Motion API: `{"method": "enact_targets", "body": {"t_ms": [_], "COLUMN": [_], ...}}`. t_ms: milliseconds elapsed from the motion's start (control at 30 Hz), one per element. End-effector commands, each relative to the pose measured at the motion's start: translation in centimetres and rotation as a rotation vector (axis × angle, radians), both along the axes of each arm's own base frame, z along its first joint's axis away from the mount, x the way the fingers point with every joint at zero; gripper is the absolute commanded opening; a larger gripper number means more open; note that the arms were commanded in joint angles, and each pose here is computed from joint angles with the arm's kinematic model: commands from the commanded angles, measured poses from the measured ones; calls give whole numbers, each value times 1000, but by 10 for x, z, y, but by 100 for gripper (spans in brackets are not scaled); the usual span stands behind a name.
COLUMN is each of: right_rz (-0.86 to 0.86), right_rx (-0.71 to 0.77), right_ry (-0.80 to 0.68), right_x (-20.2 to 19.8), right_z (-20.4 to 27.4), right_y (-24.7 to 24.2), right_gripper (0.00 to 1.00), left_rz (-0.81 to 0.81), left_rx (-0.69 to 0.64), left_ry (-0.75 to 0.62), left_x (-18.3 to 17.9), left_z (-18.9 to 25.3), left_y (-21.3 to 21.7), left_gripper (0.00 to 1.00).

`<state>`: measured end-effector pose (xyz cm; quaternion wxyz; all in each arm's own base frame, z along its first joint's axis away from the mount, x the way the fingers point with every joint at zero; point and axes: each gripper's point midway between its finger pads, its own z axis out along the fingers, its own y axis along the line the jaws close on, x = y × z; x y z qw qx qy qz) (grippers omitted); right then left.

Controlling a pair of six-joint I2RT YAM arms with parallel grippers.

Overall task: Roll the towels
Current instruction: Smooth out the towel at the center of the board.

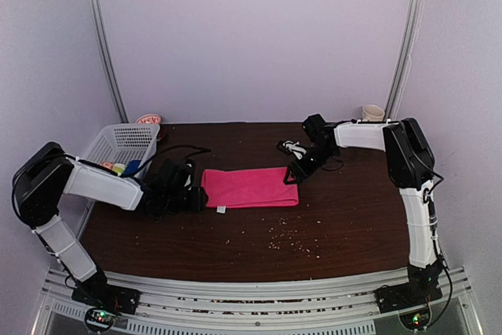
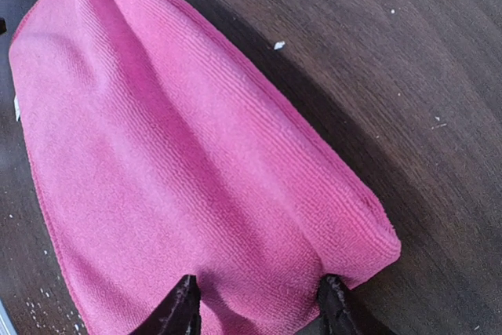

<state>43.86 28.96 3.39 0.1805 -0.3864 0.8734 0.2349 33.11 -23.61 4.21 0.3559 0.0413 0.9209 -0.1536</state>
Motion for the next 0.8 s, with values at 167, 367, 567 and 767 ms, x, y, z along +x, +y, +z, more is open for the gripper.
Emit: {"method": "enact_targets", "body": {"t_ms": [167,367,567,767], "right_rz": [68,44,34,28], "right_rx": [67,101,102,82], "right_ry": [-31,-95,-106,-82], "right_x": [-9,4,11,11], "right_z": [51,74,76,55], "right_y": [14,19,21,19], "right_gripper": [52,51,50,49], "left_rz": [-5,-62,-110,-107], "left_rx": [-32,-61,-65,-67], "left_ry": [-210,-148,-87,-87], "left_x": [56,85,95,99], "left_z": [86,66,39,36], "left_y": [-5,-14,-25,-23], "left_gripper": [41,29,28,25]}}
